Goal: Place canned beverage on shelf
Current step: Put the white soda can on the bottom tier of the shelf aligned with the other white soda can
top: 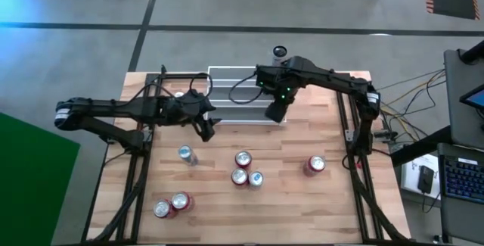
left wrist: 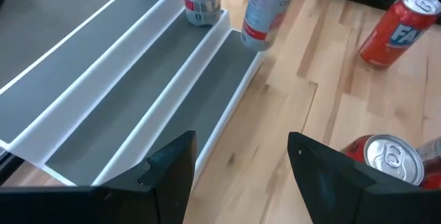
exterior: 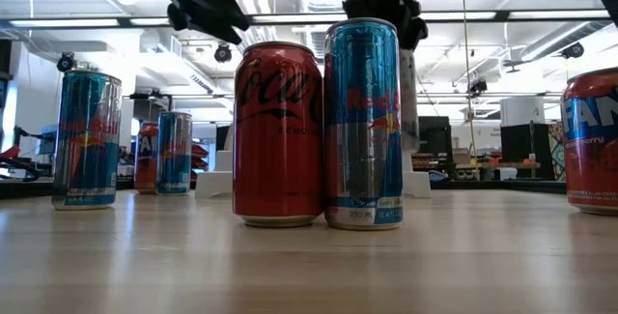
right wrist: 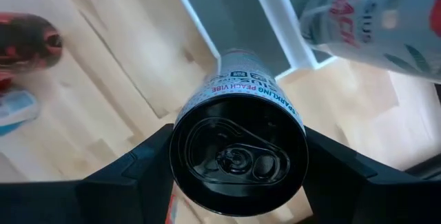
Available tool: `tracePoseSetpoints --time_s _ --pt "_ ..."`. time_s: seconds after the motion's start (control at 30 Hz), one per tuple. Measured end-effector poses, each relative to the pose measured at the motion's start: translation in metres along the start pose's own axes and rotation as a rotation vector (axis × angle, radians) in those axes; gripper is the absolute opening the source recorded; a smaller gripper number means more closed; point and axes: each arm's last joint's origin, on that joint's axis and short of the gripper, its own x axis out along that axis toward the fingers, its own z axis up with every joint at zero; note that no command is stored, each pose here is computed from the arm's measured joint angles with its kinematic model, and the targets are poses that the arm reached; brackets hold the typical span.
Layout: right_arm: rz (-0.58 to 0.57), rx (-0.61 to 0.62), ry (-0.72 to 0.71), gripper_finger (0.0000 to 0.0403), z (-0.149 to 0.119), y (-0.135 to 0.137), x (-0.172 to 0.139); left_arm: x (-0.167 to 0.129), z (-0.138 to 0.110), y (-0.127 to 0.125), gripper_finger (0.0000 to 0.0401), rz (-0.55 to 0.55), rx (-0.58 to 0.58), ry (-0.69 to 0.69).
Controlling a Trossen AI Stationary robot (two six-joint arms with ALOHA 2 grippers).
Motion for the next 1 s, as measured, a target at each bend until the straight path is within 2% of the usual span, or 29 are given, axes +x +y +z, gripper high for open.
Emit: tracePoseSetpoints --time_s 0.53,1.0 --pt "0.007 0.011 0.002 0.0239 0.006 -0.01 0.025 -0.02 -0.017 0.012 0.0215 -0.005 -0.078 -0.042" --pt "0.01 0.02 -0.03 0.0239 0.008 -0.017 0.023 -0.027 -0.026 0.017 0.0215 -0.013 -0.119 -0.06"
